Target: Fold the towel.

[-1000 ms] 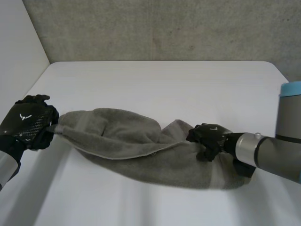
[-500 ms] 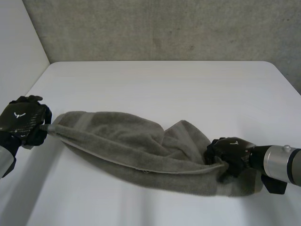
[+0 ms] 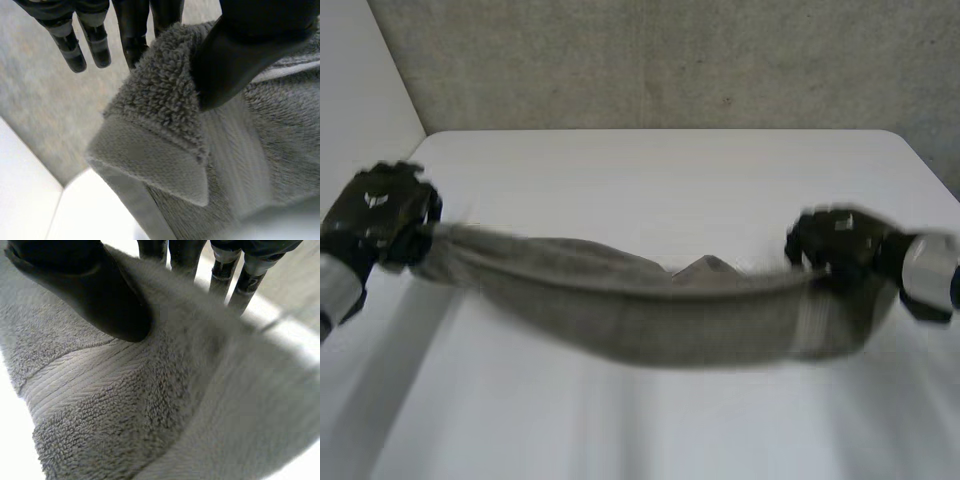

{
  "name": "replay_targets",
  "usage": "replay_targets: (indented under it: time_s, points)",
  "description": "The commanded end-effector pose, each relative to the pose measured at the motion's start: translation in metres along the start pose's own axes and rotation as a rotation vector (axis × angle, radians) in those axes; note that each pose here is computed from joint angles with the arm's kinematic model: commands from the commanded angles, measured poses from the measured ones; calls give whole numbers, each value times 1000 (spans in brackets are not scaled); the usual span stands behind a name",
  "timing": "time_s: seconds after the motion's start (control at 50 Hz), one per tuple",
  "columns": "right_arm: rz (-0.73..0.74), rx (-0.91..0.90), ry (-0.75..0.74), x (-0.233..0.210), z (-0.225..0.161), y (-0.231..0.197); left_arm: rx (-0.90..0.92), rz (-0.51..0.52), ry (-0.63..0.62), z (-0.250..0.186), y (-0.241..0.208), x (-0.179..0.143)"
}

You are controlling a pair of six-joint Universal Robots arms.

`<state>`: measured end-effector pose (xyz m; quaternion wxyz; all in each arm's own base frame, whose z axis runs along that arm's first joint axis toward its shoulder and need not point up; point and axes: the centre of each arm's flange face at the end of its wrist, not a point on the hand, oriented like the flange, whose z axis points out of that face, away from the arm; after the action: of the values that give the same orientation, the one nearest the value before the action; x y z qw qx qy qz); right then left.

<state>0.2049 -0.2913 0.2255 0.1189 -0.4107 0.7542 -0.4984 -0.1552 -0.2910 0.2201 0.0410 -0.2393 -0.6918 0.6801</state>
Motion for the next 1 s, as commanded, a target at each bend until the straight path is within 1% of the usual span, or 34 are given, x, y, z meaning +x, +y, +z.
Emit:
replay_targets:
  time_s: [0.02, 0.04, 0.06, 0.08, 0.1, 0.12, 0.14, 0.16, 0.24, 0.28, 0.3, 0.34, 0.38, 0.4, 0.42, 0.44, 0.46, 0.48, 0.5, 0.52, 0.54, 0.56, 0.58, 0.6, 0.62, 0.64, 0.66, 0.68, 0.72, 0.78, 0.8, 0.82, 0.88, 1.0]
  points:
    - [-105, 350, 213, 34, 2, -112, 188, 64, -111, 55, -82, -19]
    - [-132, 466, 283, 45, -6, -140, 249, 61, -156, 61, -111, -26]
    - [-150, 583, 354, 54, -17, -164, 249, 61, -156, 61, -111, -26]
    - [-150, 584, 355, 54, -17, -164, 318, 45, -184, 63, -141, -29]
    - [-159, 701, 418, 59, -32, -187, 394, 24, -189, 60, -170, -31]
    - [-164, 808, 487, 63, -50, -204, 394, 23, -189, 60, -170, -31]
    - [-164, 809, 488, 63, -50, -205, 466, 1, -193, 56, -194, -35]
    - [-171, 883, 522, 64, -61, -214, 516, -25, -197, 53, -209, -40]
    - [-174, 908, 538, 61, -68, -213, 570, -80, -184, 45, -223, -41]
    - [-157, 856, 514, 56, -62, -196, 590, -98, -180, 41, -226, -41]
    - [-157, 856, 514, 56, -62, -196, 587, -114, -176, 41, -222, -41]
    - [-138, 792, 466, 48, -54, -175, 564, -120, -175, 43, -212, -39]
    - [-134, 762, 426, 40, -49, -164, 495, -130, -185, 50, -180, -40]
    - [-134, 762, 425, 40, -49, -164, 495, -130, -185, 50, -180, -40]
    - [-127, 728, 380, 33, -43, -151, 457, -134, -191, 53, -160, -41]
    - [-114, 684, 333, 25, -36, -136, 457, -134, -191, 53, -160, -41]
    - [-114, 683, 333, 25, -36, -136, 411, -140, -186, 55, -138, -40]
    - [-99, 638, 290, 18, -29, -120, 368, -144, -172, 55, -117, -38]
    - [-80, 592, 256, 11, -22, -103, 367, -144, -171, 55, -117, -38]
    - [-80, 591, 255, 11, -22, -103, 329, -147, -144, 56, -95, -32]
    - [-55, 544, 232, 5, -17, -85, 294, -148, -112, 55, -75, -24]
    - [-30, 495, 203, -1, -13, -67, 293, -148, -111, 55, -75, -24]
    - [-30, 494, 203, -2, -13, -67, 252, -152, -79, 53, -53, -14]
    - [-4, 445, 189, -7, -10, -49, 215, -153, -52, 50, -32, -5]
    - [14, 398, 172, -14, -8, -33, 214, -153, -52, 50, -32, -4]
    - [14, 398, 172, -14, -7, -33, 172, -147, -30, 47, -12, 4]
    - [21, 357, 160, -20, -6, -18, 128, -139, -8, 41, 6, 13]
    - [21, 321, 146, -26, -5, -6, 128, -139, -7, 41, 6, 13]
    - [16, 286, 126, -32, -4, 5, 43, -103, 23, 29, 33, 28]
    - [6, 262, 114, -33, -4, 14, 15, -75, 35, 23, 39, 32]
    - [-1, 248, 122, -30, -6, 19, -19, -41, 52, 15, 45, 38]
    - [1, 242, 131, -25, -8, 20, -20, -41, 53, 15, 45, 38]
    - [13, 242, 147, -17, -15, 15, -48, 16, 71, 6, 42, 41]
    - [20, 248, 164, -9, -22, 7, -71, 20, 51, 5, 41, 32]
